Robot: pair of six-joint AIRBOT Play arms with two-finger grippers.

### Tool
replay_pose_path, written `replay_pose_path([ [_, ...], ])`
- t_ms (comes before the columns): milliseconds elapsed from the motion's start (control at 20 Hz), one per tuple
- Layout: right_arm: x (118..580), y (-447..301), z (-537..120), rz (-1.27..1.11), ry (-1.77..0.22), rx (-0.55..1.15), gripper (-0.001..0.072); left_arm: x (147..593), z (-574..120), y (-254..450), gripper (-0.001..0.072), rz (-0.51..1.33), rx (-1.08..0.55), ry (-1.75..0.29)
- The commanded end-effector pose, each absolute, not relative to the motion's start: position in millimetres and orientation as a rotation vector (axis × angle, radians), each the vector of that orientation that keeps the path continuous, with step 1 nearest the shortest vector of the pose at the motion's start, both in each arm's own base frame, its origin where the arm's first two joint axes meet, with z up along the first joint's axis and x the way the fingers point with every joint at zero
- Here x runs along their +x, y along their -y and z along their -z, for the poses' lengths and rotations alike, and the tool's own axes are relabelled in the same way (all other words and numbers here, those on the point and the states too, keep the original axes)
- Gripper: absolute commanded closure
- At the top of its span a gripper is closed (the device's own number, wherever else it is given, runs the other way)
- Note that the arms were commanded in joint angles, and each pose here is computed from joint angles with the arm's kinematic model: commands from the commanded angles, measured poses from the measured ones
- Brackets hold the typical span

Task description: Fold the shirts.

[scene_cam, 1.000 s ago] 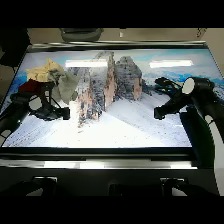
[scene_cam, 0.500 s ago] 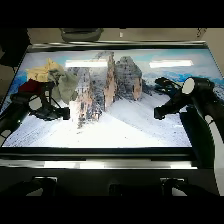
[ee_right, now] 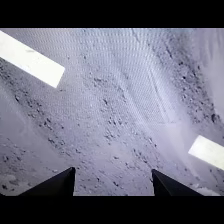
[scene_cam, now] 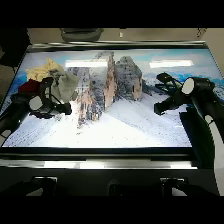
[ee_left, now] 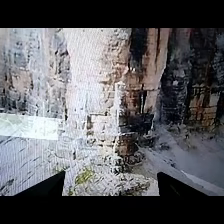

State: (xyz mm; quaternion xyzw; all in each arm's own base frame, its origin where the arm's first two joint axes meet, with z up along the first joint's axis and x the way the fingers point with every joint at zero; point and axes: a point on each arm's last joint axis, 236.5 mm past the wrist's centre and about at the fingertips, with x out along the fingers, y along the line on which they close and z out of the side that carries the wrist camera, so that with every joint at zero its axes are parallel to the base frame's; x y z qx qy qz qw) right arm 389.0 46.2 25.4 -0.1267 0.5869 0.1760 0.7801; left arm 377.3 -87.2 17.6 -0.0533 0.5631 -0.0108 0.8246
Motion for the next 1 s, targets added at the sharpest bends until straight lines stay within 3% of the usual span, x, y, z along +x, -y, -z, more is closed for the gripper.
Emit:
replay_pose_path([
  [0, 423.7, -42.9, -36.4, -0.333, -1.121, -0.295, 0.0139, 413.8, -36.3, 95.3, 0.0025, 0.065, -0.13, -1.025],
  [50, 428.3, -46.2, -38.9, -0.335, -1.098, -0.281, 0.0137, 431.7, -48.6, 91.7, 0.0006, 0.081, -0.112, -0.949],
  [150, 429.4, -52.0, -40.4, -0.348, -1.087, -0.256, 0.0007, 473.8, -70.9, 48.5, 0.0006, -0.014, -0.183, -0.89],
  [350, 426.0, -55.7, -39.1, -0.375, -1.096, -0.262, 0.0009, 520.1, -43.2, -78.9, 0.0006, -0.265, -0.329, -1.093],
  [550, 418.4, -61.0, -36.6, -0.398, -1.125, -0.239, 0.0008, 557.0, 20.8, -64.8, -0.0013, -0.08, -0.609, -1.19],
  [700, 417.6, -65.9, -37.4, -0.411, -1.124, -0.218, 0.0008, 568.4, 58.0, -39.1, -0.0013, -0.011, -0.667, -1.221],
  [750, 417.7, -65.9, -37.4, -0.411, -1.123, -0.218, 0.0008, 565.5, 68.3, -32.9, 0.0048, -0.005, -0.672, -1.251],
  [800, 418.0, -65.9, -37.5, -0.41, -1.122, -0.218, 0.0008, 561.9, 71.6, -26.7, 0.0396, 0.009, -0.684, -1.274],
  [850, 418.4, -65.9, -37.7, -0.41, -1.12, -0.218, 0.0009, 561.3, 64.6, -17.3, 0.0671, 0.056, -0.694, -1.275],
  [950, 417.3, -64.0, -41.4, -0.435, -1.107, -0.274, 0.0025, 572.1, 14.1, 1.6, 0.0678, 0.199, -0.664, -1.175],
])
